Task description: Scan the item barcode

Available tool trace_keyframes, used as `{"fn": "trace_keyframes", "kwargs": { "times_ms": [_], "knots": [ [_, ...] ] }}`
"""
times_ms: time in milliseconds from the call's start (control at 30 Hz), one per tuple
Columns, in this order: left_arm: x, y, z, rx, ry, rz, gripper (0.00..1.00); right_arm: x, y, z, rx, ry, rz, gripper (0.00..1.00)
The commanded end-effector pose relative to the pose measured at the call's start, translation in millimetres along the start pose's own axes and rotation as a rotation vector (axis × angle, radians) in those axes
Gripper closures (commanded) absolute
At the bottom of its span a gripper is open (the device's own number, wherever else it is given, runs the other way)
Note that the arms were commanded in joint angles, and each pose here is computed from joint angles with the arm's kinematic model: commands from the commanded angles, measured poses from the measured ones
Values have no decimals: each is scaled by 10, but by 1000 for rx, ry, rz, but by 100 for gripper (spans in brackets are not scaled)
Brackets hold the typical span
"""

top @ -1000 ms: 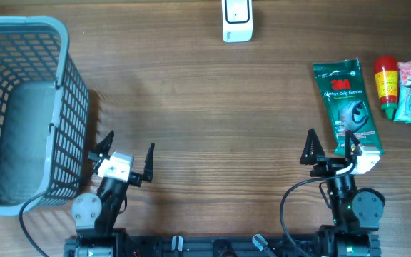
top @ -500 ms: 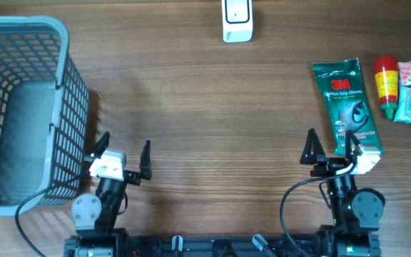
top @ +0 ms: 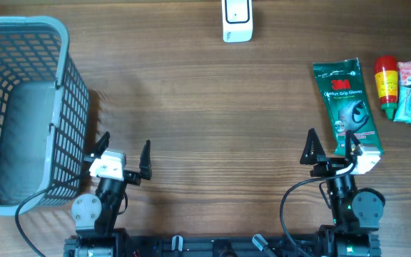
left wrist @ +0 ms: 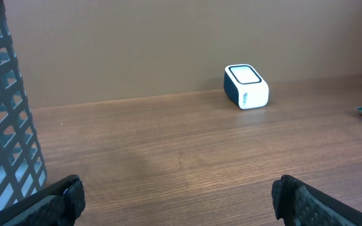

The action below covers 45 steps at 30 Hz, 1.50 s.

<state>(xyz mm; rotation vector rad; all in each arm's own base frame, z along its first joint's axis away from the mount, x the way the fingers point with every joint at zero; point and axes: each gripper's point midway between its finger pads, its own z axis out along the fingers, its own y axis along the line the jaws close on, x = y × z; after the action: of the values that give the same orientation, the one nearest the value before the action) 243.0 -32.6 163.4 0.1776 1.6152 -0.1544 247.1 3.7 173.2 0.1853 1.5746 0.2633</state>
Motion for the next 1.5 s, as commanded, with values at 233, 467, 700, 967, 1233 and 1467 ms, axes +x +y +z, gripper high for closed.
{"fn": "trace_keyframes", "kwargs": {
  "times_ms": [233,467,700,967,1233,1467],
  "knots": [
    [13,37,-4,-21,0,-17,0,-33,-26,-5,16,-17,6,0],
    [15,38,-3,-22,1,-17,0,-39,-83,-7,51,-17,-221,0],
    [17,37,-3,-21,2,-18,0,-40,-84,-7,53,-15,-309,0],
    [19,37,-2,-21,3,-18,0,-20,-12,-2,23,-11,-309,0],
    [19,37,-2,-21,3,-18,0,-20,-12,-2,23,-11,-309,0],
    [19,38,-2,-22,3,-18,0,-20,-12,-2,23,-11,-309,0]
  ]
}}
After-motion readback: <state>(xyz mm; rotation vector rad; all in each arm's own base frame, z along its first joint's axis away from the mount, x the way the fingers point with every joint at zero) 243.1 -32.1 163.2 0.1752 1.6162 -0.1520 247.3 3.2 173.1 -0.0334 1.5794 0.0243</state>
